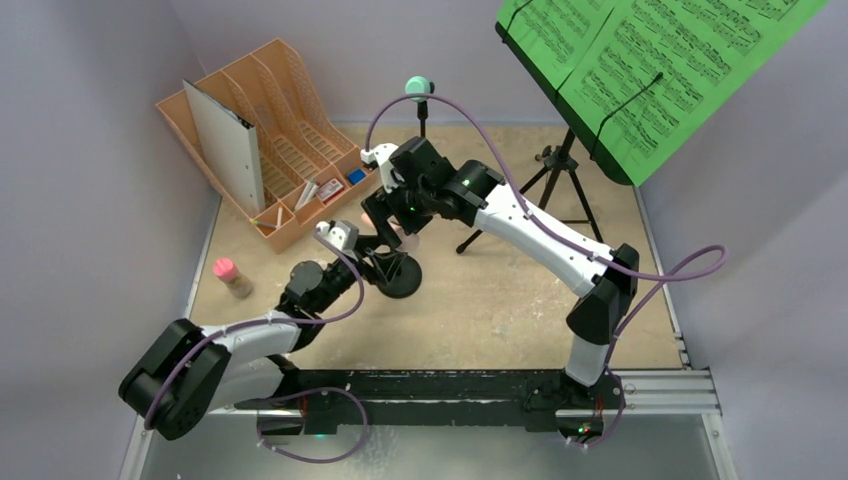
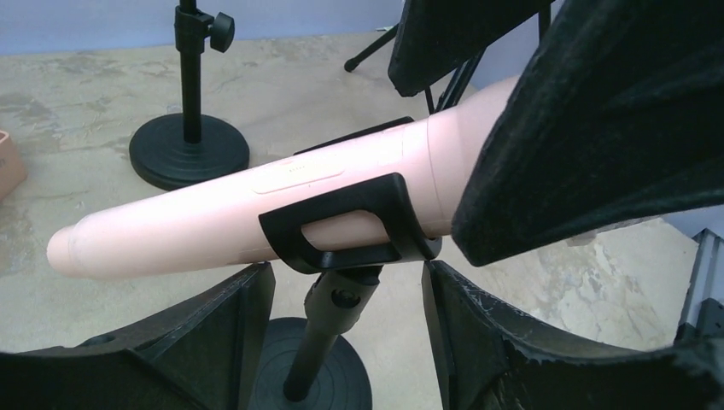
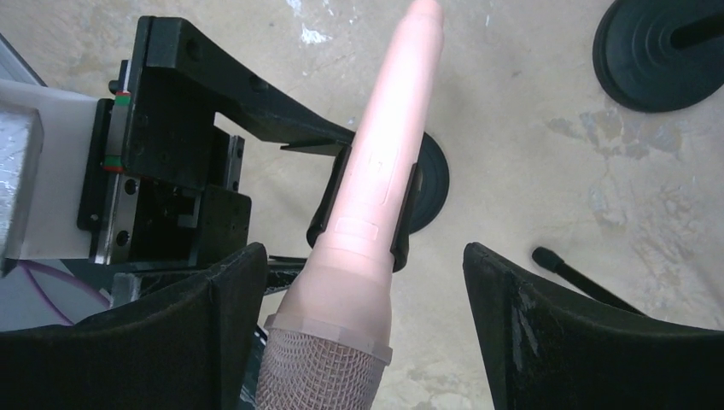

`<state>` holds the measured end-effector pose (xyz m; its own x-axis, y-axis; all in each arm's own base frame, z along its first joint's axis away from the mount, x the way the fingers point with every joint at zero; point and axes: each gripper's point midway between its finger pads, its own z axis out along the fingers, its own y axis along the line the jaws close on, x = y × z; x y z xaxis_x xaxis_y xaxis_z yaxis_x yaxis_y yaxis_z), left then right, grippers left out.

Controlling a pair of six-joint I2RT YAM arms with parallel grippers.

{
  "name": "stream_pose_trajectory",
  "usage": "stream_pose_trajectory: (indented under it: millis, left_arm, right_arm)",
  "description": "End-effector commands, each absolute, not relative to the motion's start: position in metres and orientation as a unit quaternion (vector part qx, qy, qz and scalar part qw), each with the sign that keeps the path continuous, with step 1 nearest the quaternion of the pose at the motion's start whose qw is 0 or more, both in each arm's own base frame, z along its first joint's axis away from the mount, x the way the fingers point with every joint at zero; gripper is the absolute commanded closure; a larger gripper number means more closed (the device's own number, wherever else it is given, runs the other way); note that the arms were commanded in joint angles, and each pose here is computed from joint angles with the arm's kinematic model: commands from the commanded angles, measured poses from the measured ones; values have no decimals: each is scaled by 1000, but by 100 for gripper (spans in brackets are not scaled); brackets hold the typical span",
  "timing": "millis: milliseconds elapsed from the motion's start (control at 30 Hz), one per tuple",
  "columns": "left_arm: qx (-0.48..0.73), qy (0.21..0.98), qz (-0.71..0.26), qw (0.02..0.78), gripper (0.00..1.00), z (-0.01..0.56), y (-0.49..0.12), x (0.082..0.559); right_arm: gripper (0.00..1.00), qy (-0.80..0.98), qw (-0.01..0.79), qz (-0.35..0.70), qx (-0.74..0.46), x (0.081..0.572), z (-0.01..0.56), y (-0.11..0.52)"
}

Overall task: Pack up the instrument practice props
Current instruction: Pick up the microphone from the microphone stand.

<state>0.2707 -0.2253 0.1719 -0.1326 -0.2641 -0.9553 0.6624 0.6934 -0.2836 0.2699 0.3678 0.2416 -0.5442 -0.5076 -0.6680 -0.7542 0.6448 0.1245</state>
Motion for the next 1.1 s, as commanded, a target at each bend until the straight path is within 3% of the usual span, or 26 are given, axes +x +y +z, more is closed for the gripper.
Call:
stream_pose_trajectory:
  millis: [0, 367, 700, 1067]
  left_arm:
    - [173, 626, -364, 668, 34, 188, -233, 273]
    - [195, 621, -355, 671, 49, 189, -250, 279]
    - [209, 629, -342, 667, 79, 182, -253, 276]
    - [164, 661, -267, 682, 95, 177, -227, 285]
  right_arm:
    - [14, 858, 306, 202, -361, 264, 257, 362]
    - [16, 867, 286, 184, -365, 257, 253, 353]
    - [22, 871, 277, 178, -365, 256, 245, 352]
    - [33, 879, 252, 168, -368, 251, 227, 349]
